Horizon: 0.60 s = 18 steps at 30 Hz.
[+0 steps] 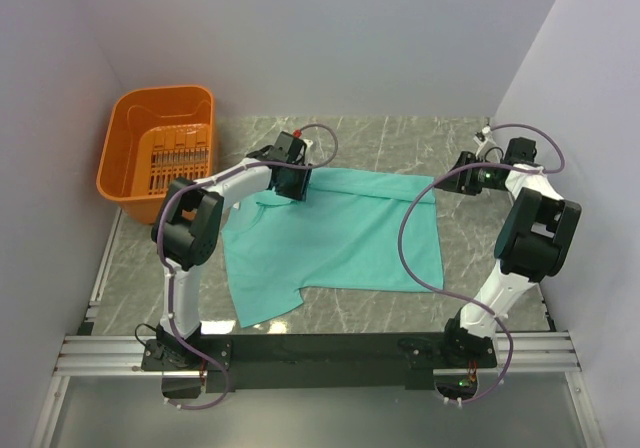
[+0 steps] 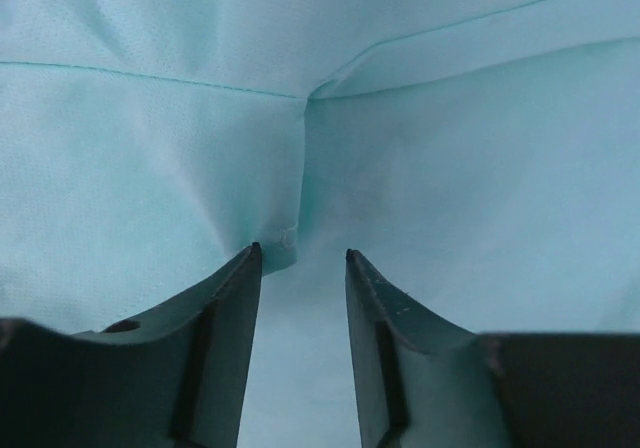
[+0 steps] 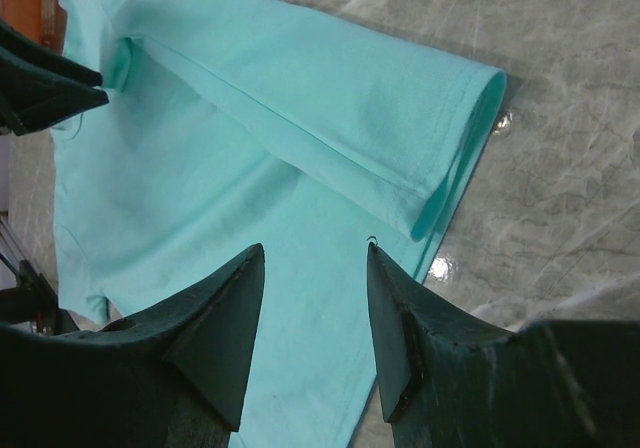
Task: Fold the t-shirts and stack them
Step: Fold the tshirt
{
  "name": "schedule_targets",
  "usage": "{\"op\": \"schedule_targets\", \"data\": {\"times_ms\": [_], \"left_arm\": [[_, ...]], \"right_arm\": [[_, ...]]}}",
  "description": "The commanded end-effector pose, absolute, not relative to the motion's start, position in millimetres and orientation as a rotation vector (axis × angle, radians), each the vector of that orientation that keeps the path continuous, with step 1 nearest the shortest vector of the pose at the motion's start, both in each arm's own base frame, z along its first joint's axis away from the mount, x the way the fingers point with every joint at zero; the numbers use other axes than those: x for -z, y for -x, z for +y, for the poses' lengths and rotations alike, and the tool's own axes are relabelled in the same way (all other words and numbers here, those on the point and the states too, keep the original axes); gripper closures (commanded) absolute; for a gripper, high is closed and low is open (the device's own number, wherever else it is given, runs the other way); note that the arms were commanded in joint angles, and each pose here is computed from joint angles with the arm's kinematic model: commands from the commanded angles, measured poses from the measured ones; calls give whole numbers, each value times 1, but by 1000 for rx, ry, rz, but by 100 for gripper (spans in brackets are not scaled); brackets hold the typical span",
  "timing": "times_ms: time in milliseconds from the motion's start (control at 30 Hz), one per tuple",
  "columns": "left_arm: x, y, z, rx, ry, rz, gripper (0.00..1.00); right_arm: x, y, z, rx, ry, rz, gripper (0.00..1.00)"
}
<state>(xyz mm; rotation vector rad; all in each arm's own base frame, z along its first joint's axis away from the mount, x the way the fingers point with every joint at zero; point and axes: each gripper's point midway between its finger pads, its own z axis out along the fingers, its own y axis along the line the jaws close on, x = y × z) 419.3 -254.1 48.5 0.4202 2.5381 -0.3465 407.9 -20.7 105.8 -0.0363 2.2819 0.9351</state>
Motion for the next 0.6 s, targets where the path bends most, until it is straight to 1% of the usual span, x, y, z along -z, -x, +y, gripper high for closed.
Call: {"op": "schedule_targets", "data": {"times_ms": [0, 33, 100, 167, 233, 333, 433, 567], "left_arm": [[-77, -425, -252, 312, -394, 2477, 54], [-81, -429, -238, 243, -318, 2452, 48], [-123, -445, -231, 256, -220, 2321, 44], [-145, -458, -219, 304, -104, 2272, 38], [-163, -473, -205, 342, 8, 2230, 36], [-165, -491, -184, 347, 121, 2229, 36], [-155, -508, -163, 320, 209, 2234, 37], [-139, -522, -154, 319, 241, 2257, 37]], "right_arm": [[-102, -413, -31, -881, 38, 2300, 47], [-100, -415, -31, -870, 42, 2308, 47], [-97, -421, -34, -816, 45, 2331, 47], [-96, -429, -31, -772, 48, 2351, 47], [-90, -438, -36, -713, 19, 2381, 47], [-85, -455, -38, -634, -25, 2404, 47], [-82, -472, -39, -574, -63, 2412, 47], [-74, -487, -37, -519, -76, 2442, 47]]}}
